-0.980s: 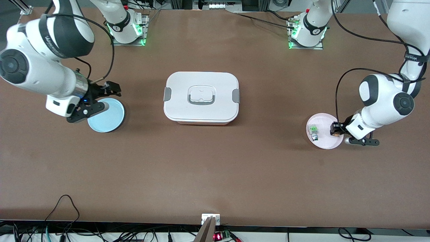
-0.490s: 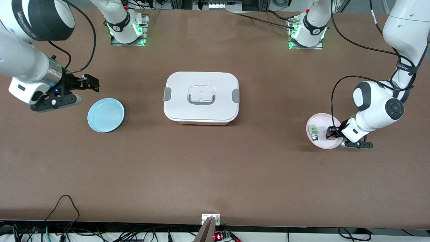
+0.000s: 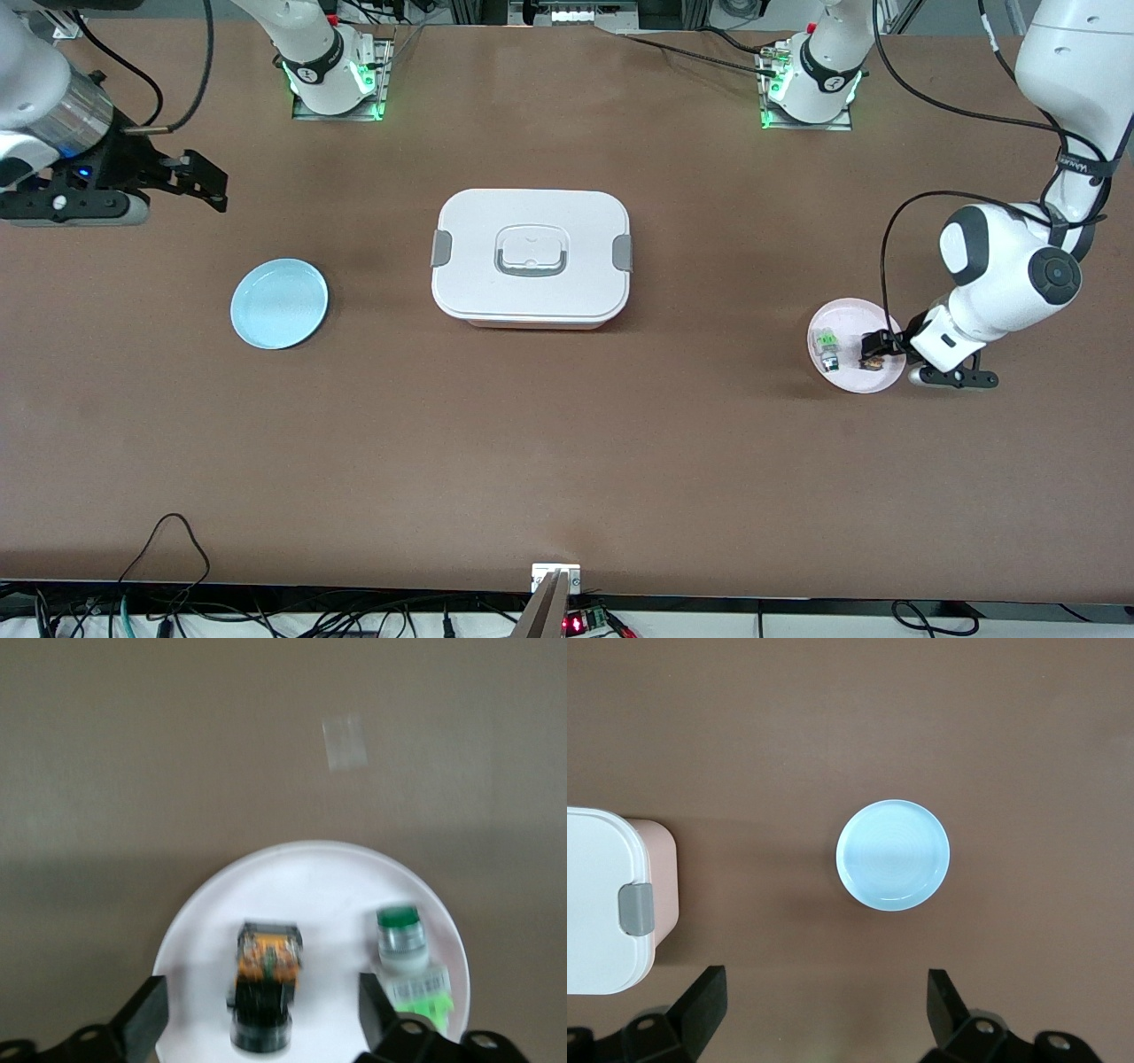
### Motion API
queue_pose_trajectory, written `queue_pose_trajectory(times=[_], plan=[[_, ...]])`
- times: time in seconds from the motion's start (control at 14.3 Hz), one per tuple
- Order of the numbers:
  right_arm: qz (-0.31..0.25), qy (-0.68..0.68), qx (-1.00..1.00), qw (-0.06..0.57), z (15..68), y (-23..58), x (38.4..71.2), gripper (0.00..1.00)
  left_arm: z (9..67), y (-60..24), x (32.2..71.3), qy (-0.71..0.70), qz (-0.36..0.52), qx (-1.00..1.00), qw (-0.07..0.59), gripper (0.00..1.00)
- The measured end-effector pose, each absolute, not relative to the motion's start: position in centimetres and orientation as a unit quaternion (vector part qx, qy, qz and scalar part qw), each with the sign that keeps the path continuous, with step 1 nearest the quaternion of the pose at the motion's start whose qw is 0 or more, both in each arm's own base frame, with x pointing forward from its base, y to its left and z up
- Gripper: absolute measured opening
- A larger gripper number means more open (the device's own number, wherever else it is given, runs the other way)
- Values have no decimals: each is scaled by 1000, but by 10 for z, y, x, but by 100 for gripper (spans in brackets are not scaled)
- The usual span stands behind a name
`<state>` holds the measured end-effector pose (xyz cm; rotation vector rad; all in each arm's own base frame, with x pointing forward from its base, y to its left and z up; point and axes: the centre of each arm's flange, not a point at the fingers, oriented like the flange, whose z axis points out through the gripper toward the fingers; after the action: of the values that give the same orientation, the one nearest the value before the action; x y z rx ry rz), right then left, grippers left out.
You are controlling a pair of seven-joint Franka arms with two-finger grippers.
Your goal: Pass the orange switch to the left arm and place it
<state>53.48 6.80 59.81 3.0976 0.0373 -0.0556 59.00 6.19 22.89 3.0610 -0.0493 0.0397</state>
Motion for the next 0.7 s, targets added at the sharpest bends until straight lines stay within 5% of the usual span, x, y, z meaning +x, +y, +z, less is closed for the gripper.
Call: queue_pose_trajectory(times=[0.28,0.7], plan=[[-10,10,1000,21,608,65,524,100,300,36,580,-45,39,998,12,100],[-8,12,1000,20,626,64,499,100,529,-13,551,-78,25,996,-41,100]])
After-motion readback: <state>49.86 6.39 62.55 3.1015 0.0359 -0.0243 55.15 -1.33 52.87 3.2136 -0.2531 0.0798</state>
